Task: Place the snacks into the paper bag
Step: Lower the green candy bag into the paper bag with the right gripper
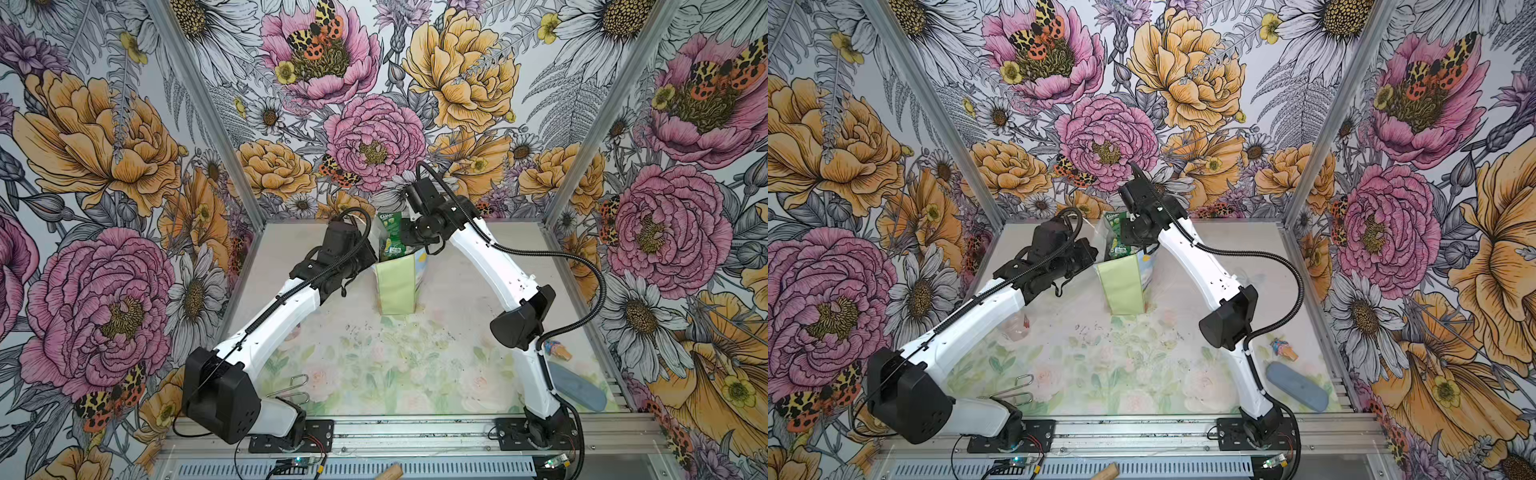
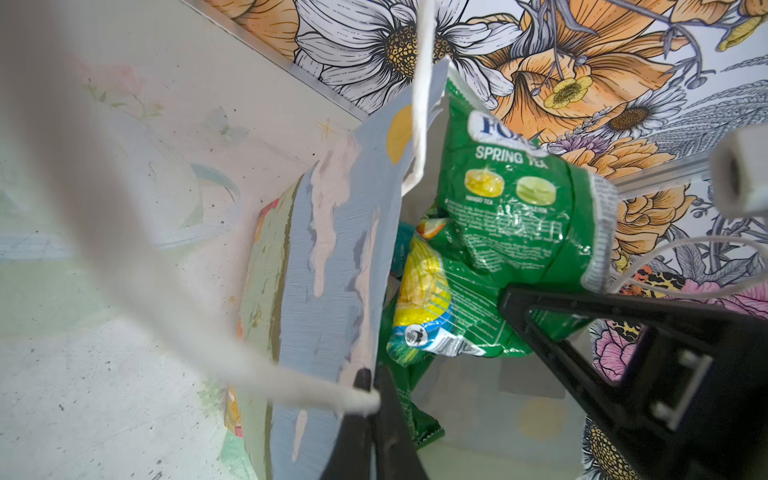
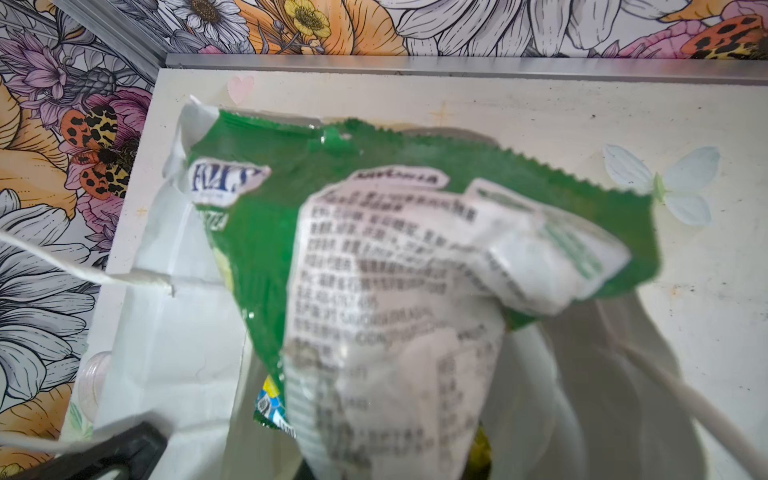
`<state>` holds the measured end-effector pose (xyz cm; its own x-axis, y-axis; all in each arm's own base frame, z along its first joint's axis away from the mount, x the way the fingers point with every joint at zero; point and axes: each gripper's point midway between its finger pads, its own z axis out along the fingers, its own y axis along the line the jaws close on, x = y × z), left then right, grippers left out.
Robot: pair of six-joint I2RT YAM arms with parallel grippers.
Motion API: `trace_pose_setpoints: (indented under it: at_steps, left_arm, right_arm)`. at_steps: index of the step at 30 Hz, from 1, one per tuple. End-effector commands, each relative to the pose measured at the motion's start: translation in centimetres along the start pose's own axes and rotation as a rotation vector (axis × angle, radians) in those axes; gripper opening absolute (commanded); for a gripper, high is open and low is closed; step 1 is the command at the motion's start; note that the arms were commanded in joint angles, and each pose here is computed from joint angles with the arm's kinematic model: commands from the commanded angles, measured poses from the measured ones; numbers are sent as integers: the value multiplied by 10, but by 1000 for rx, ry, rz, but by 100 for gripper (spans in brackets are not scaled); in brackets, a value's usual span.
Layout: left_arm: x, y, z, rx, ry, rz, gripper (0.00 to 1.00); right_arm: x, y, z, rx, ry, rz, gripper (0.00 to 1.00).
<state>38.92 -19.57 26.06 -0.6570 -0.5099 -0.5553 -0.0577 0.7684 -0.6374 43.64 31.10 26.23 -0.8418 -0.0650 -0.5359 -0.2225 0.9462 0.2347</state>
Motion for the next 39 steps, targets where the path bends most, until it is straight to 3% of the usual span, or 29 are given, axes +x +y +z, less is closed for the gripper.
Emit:
trace_pose_setpoints:
  at_steps: [1,6,9,13,23,31,39]
  left_arm:
    - [-1,-2,-4,12,-5,-2,0]
    - [-2,-1,-5,10,-8,-4,0]
    - [-1,-2,-4,11,-6,-4,0]
    - [-2,-3,-4,12,-7,-4,0]
    - [-2,-3,-4,13,-9,-3,0]
    - [-2,-5,-4,16,-8,-3,0]
    - [-2,-6,-3,19,-3,-3,0]
  right_arm:
    - [-13,3,-1,-2,-49,20,0]
    - [-14,2,-3,-1,-54,25,3]
    - [-16,1,-6,2,-65,27,21]
    - [-21,2,-10,-2,-82,30,33]
    - [-32,0,-27,-18,-124,40,48]
    - [-44,2,-53,-39,-189,25,46]
    - [-52,4,-52,-69,-209,32,40]
